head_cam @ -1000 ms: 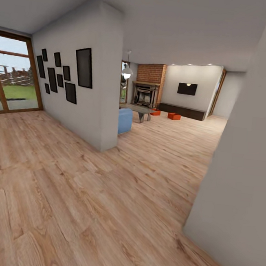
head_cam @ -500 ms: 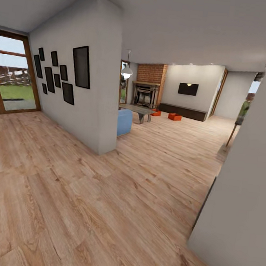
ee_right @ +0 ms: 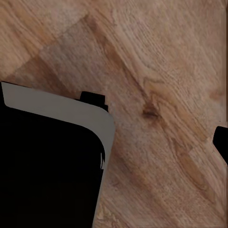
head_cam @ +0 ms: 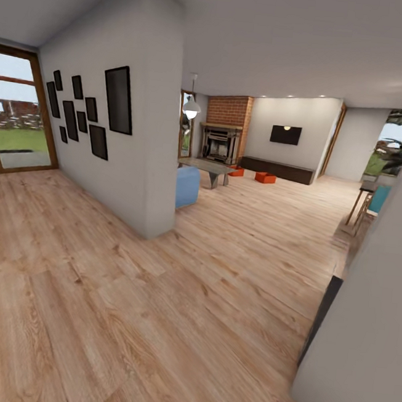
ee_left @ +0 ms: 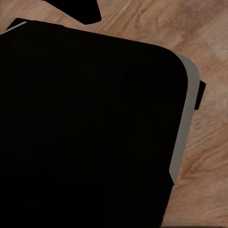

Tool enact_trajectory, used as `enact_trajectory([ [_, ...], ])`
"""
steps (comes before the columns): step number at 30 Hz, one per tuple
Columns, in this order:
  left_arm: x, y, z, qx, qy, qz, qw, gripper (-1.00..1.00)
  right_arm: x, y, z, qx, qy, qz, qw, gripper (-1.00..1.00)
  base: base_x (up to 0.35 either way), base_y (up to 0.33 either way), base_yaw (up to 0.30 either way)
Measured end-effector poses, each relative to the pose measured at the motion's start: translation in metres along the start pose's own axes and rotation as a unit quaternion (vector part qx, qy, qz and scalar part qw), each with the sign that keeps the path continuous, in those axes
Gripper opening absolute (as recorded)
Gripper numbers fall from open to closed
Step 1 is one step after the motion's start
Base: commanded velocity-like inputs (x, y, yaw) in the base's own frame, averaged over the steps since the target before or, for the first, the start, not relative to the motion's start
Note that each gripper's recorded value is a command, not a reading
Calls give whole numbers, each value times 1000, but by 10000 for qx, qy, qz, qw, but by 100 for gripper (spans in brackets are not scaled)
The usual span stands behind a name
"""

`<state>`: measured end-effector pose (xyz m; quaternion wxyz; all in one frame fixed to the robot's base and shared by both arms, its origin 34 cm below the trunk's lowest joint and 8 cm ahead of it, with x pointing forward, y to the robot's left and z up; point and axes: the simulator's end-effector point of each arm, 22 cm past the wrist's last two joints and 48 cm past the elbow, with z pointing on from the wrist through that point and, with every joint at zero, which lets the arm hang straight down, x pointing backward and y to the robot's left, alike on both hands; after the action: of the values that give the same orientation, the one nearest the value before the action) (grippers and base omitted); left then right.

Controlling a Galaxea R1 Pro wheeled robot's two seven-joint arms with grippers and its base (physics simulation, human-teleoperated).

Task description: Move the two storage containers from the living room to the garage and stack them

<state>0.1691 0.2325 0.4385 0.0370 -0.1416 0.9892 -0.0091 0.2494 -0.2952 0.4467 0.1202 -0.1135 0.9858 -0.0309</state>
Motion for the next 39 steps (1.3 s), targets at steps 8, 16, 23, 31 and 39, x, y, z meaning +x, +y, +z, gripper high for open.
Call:
enact_trajectory([
  [8, 0, 0, 0, -1, 0, 2, 10000, 100, 0, 0, 0, 0, -7, -11, 10000, 100, 322, 0, 0],
  [16, 0, 0, 0, -1, 0, 1, 10000, 100, -1, 0, 0, -2, -16, -14, 10000, 100, 322, 0, 0],
  [23, 0, 0, 0, -1, 0, 1, 10000, 100, 0, 0, 0, -6, 11, -23, 10000, 100, 322, 0, 0],
  [31, 0, 0, 0, -1, 2, 2, 10000, 100, 1, 0, 0, -3, 14, -22, 10000, 100, 322, 0, 0],
  [39, 0, 0, 0, -1, 0, 5, 10000, 100, 1, 0, 0, -6, 14, -26, 10000, 100, 322, 0, 0],
])
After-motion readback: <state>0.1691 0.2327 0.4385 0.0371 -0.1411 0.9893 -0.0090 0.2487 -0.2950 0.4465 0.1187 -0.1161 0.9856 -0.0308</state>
